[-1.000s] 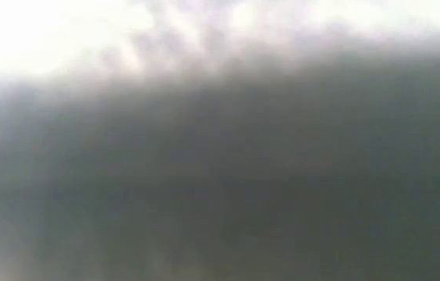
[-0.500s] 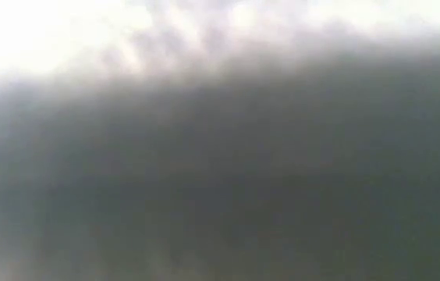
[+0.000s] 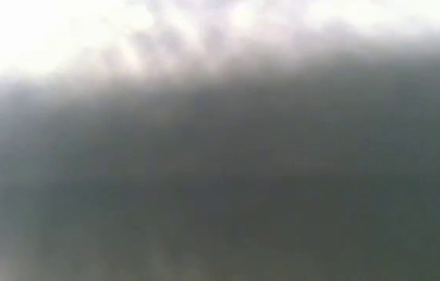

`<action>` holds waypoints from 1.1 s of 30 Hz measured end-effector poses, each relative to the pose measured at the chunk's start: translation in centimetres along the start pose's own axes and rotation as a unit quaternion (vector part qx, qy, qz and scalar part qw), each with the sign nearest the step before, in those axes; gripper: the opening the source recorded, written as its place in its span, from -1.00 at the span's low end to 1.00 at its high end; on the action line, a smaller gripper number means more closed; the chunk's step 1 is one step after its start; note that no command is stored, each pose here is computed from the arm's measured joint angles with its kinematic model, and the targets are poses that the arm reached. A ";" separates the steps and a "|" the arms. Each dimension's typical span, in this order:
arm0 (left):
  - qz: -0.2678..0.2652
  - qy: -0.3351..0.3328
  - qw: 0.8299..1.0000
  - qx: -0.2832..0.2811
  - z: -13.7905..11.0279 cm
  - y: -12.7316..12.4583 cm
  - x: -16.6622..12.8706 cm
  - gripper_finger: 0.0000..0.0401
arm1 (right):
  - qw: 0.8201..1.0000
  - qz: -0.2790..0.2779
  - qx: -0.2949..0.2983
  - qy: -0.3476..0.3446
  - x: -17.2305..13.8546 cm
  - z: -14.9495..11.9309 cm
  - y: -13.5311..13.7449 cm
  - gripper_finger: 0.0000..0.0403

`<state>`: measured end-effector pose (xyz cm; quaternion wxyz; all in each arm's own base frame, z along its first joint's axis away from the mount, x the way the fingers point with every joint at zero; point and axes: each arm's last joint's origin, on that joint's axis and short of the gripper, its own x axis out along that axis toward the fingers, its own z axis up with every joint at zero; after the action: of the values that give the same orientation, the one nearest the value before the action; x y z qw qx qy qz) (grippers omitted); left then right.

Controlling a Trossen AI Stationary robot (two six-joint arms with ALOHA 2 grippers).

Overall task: Pick & Place hat
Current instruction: Return to Home Position

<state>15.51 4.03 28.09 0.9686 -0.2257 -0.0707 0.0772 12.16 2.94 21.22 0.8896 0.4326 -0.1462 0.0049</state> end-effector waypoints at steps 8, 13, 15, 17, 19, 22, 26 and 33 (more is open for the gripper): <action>-0.009 -0.014 0.997 -0.071 0.3 -0.2 0.0 -0.84 | 0.996 0.052 -0.070 0.033 0.3 0.3 -0.1 -1.00; -0.004 -0.021 0.998 -0.054 0.4 -0.2 0.0 -0.84 | 0.994 0.041 -0.086 0.060 0.6 0.7 -1.1 -1.00; -0.004 -0.021 0.999 -0.044 0.4 -0.2 0.0 -0.84 | 0.990 0.039 -0.098 0.091 0.7 0.6 -1.7 -1.00; -0.003 -0.021 0.999 -0.038 0.4 -0.2 0.0 -0.84 | 0.986 0.033 -0.114 0.115 0.7 0.6 -2.3 -1.00; -0.003 -0.020 0.999 -0.038 0.3 -0.2 0.0 -0.84 | 0.982 0.030 -0.127 0.138 0.7 0.5 -2.7 -1.00; -0.001 0.003 0.999 -0.035 -0.1 0.0 0.1 -0.84 | 0.978 0.036 -0.131 0.159 0.7 0.5 -3.0 -1.00; -0.014 0.048 0.999 0.002 -0.8 0.0 0.1 -0.84 | 0.980 0.036 -0.120 0.158 0.7 0.5 -2.9 -1.00; -0.029 0.010 0.996 0.079 -0.6 -0.5 0.1 -0.84 | 0.973 0.054 -0.171 0.144 0.7 0.7 -2.7 -1.00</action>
<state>15.76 3.33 27.77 0.9858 -0.1476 -0.0610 0.0522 13.05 0.65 19.75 0.9606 0.2602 -0.0386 0.0897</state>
